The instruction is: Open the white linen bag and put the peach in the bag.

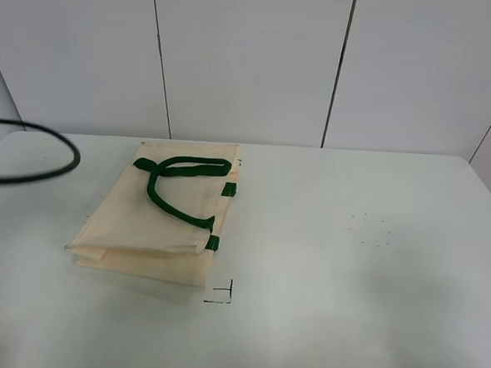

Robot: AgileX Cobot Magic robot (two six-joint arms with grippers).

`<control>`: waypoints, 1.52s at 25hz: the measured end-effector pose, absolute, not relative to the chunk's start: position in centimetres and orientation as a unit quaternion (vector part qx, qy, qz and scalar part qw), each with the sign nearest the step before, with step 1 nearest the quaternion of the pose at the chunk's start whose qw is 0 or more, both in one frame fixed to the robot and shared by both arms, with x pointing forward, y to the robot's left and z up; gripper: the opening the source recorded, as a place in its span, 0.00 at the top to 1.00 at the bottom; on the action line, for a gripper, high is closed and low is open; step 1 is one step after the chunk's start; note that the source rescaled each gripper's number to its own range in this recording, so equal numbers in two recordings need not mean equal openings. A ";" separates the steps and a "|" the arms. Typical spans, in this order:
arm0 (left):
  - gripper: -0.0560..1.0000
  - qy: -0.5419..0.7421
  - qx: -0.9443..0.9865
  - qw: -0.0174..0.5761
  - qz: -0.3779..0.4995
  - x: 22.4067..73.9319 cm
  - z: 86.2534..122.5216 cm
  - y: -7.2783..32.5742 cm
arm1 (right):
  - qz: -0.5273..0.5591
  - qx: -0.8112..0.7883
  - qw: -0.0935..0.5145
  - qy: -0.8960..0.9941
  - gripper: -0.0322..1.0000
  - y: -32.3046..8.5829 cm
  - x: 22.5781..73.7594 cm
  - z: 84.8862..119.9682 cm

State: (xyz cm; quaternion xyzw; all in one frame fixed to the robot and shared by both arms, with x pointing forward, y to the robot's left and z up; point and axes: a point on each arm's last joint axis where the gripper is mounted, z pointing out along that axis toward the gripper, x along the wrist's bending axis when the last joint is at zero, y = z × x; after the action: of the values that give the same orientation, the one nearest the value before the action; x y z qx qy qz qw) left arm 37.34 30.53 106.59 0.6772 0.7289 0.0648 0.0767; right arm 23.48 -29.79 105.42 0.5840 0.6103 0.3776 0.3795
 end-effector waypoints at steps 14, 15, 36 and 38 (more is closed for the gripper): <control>0.10 0.687 0.648 0.237 0.230 26.9 103.8 30.1 | 0.378 0.584 0.379 0.610 0.00 -29.8 23.5 105.4; 0.10 0.683 0.644 0.248 0.241 26.4 103.9 30.1 | 0.378 0.584 0.379 0.610 0.00 -29.8 23.5 105.4; 0.10 0.638 0.630 0.321 0.305 23.4 104.1 30.0 | 0.378 0.584 0.379 0.610 0.00 -29.8 23.5 105.4; 0.10 0.632 0.624 0.332 0.316 22.9 104.0 30.0 | 0.378 0.584 0.379 0.610 0.00 -29.8 23.5 105.4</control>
State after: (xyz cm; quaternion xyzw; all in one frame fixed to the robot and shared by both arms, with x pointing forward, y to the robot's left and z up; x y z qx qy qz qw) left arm 22.85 30.01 104.02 0.6242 0.6322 0.3164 0.3324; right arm 23.48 -29.79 105.42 0.5840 0.6103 0.3776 0.3795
